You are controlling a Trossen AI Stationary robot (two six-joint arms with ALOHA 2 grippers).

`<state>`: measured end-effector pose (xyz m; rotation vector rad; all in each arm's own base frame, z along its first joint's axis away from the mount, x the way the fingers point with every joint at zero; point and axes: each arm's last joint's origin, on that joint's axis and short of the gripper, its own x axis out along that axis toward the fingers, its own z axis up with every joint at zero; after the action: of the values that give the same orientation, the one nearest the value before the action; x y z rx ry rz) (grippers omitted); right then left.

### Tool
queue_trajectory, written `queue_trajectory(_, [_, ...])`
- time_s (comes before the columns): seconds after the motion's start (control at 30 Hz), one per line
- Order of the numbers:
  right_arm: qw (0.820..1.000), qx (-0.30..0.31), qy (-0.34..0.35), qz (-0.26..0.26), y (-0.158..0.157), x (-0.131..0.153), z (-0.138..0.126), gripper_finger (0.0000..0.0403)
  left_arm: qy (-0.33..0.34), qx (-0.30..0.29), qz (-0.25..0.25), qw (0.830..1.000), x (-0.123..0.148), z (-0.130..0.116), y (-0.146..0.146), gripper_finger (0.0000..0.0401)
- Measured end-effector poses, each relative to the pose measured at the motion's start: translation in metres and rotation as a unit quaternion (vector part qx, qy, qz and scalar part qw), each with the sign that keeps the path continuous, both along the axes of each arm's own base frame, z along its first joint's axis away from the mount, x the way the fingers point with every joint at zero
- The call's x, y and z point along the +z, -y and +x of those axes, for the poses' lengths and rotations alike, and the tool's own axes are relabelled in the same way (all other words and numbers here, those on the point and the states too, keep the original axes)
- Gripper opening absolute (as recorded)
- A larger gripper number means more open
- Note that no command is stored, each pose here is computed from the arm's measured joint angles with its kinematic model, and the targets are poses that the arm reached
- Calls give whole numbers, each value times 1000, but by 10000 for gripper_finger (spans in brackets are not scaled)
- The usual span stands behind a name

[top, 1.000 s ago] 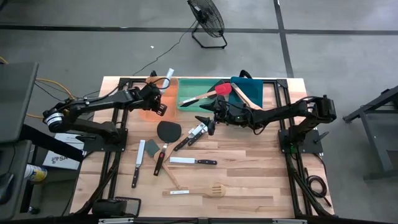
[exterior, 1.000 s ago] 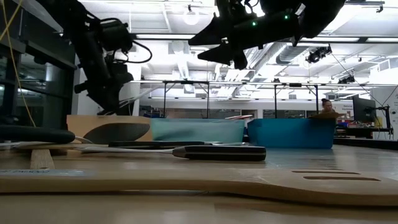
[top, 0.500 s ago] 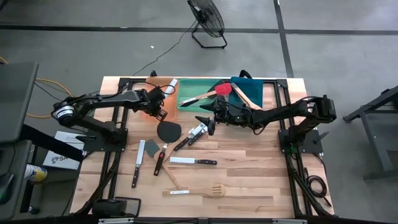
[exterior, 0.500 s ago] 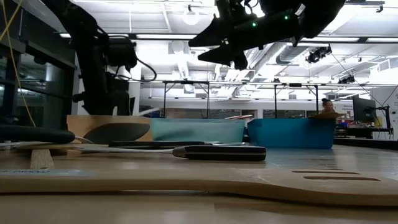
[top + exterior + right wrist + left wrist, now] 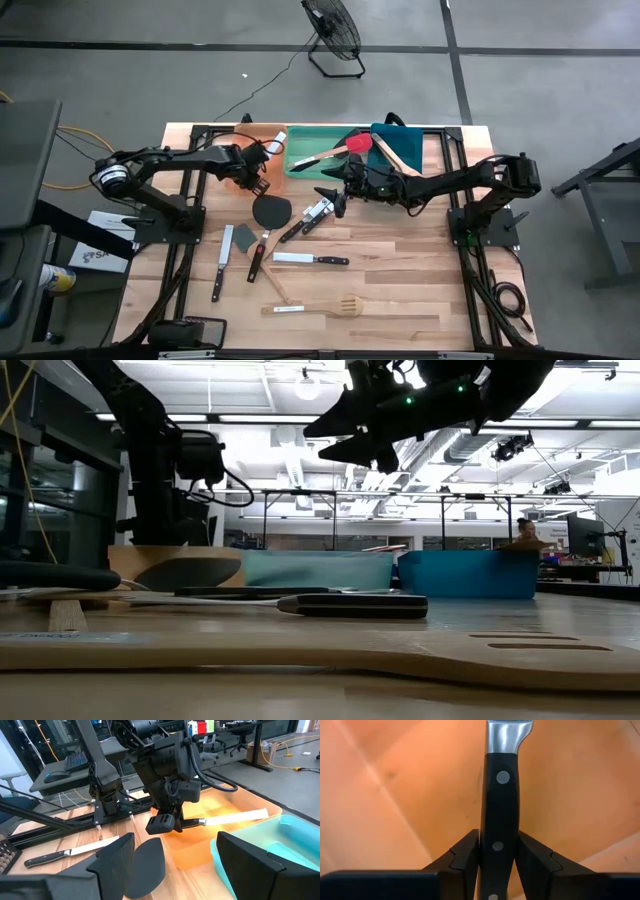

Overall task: Pick & Place Kitchen Items
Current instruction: Put the black knife into the orange bin

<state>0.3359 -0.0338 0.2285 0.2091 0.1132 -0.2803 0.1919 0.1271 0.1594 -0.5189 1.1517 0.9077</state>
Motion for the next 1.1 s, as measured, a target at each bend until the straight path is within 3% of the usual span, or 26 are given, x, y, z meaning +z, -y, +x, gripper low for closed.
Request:
queue_trajectory(0.57, [1000,-2,-23,13,0,-5,-1,275,2,2,5,1000,2,1,-1,126])
queue_trajectory(0.8, [997,17,-60,33,-1,-13,-2,275,39,-10,29,999,24,4,-2,127])
queue_trajectory(1.1, [996,19,-79,38,-2,-16,-3,275,103,-35,-15,994,47,-5,9,127])
